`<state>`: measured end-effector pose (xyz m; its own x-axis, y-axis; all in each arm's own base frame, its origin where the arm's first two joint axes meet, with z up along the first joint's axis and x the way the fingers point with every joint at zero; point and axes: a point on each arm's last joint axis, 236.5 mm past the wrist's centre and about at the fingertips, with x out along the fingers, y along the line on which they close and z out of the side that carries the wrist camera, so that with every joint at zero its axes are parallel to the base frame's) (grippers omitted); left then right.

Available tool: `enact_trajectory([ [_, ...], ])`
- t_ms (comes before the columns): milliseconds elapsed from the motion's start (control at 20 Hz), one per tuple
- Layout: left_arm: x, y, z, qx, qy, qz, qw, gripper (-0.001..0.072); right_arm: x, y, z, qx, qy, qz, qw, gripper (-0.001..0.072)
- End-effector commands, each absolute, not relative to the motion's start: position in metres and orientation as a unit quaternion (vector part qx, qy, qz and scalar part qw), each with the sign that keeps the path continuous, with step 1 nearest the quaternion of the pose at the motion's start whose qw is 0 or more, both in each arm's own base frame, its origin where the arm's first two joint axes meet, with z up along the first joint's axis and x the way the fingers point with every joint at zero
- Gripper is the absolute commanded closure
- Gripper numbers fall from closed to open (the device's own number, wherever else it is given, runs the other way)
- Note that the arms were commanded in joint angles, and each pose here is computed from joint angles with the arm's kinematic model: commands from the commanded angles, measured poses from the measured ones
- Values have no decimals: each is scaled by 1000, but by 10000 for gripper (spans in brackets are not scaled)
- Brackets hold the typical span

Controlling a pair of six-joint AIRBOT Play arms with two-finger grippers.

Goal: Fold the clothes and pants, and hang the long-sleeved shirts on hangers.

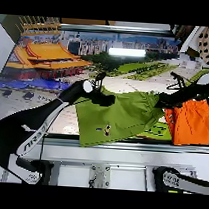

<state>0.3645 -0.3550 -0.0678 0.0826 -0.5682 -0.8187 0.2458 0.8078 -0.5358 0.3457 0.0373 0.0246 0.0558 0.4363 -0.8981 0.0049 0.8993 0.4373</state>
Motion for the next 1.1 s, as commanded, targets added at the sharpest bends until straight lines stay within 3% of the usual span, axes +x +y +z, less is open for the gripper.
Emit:
enact_trajectory([
  [0, 345, -401, -90, -101, 627, -311, 707, 702, 337, 26, 66, 116, 657, 87, 740, 680],
  [550, 307, -439, -133, -92, 646, -306, 693, 701, 295, 131, 95, 28, 654, 188, 732, 680],
  [1050, 337, -421, -70, -123, 616, -316, 711, 701, 286, 167, 96, 5, 645, 221, 732, 680],
])
